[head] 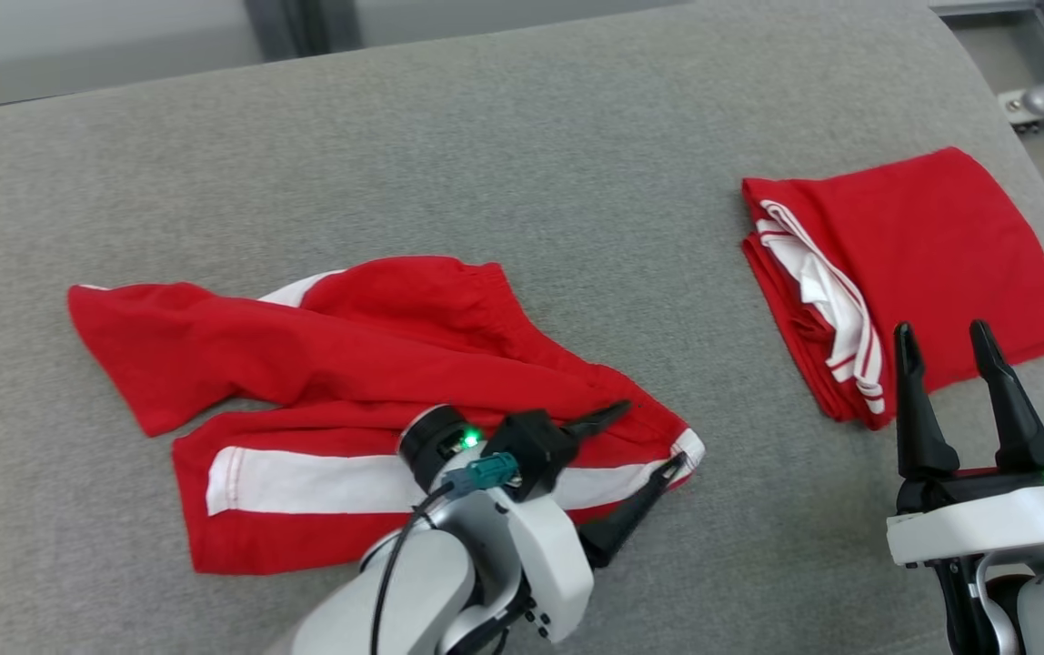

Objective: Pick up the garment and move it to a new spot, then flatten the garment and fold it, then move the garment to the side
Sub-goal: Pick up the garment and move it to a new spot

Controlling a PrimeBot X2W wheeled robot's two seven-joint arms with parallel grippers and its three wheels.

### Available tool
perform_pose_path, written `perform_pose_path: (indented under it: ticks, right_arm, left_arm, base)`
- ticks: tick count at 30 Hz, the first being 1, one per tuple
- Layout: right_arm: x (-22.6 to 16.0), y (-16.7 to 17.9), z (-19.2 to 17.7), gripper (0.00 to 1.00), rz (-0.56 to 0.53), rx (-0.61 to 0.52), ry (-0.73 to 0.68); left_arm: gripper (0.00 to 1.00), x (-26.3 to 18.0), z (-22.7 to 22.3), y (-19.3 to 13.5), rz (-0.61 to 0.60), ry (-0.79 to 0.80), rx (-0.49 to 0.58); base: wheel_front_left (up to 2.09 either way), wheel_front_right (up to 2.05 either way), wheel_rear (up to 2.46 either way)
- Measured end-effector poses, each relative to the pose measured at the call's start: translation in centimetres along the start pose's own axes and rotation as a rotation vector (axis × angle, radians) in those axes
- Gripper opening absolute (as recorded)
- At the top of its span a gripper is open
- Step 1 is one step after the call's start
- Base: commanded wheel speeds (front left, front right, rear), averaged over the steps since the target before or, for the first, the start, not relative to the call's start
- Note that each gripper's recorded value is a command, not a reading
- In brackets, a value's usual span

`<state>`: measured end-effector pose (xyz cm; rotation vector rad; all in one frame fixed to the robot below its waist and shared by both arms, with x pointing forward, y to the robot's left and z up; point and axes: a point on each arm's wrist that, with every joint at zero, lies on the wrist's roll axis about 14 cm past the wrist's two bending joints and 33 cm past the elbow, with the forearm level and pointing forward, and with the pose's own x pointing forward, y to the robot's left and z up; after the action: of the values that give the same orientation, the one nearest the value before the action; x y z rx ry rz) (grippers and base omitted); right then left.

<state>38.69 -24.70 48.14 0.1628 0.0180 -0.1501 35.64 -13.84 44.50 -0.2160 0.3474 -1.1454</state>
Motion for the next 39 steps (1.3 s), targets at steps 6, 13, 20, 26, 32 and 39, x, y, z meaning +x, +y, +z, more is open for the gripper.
perform_pose_path:
  ticks: [6, 13, 20, 26, 32, 39]
  right_arm:
    - [1.1, 1.9, 1.3, 1.0, 0.06, -0.015, -0.04]
    - [1.6, 4.5, 2.2, 1.0, 0.133, -0.022, -0.056]
    - [1.7, 6.1, 3.1, 1.0, 0.18, -0.026, -0.077]
    - [1.0, 7.0, 3.5, 1.0, 0.207, -0.035, -0.079]
    - [-0.5, 7.0, 3.4, 1.0, 0.213, -0.042, -0.061]
    - [-2.7, 6.4, 3.0, 1.0, 0.204, -0.047, -0.037]
  left_arm:
    - [1.0, -3.6, 3.5, 4.4, 0.216, -0.145, 0.043]
    - [1.0, -10.9, 7.9, 10.7, 0.547, -0.327, 0.076]
    - [1.0, -18.6, 10.5, 14.7, 0.811, -0.456, 0.113]
    - [1.0, -25.6, 11.5, 16.2, 1.016, -0.538, 0.116]
    - [1.0, -29.0, 10.5, 14.5, 1.088, -0.558, 0.13]
    - [1.0, -29.9, 8.6, 12.2, 1.091, -0.518, 0.151]
  base:
    - [0.0, 0.0, 0.0]
    - [0.0, 0.0, 0.0]
    - [0.0, 0.0, 0.0]
    - [0.0, 0.0, 0.0]
    - [0.0, 0.0, 0.0]
    - [0.0, 0.0, 0.0]
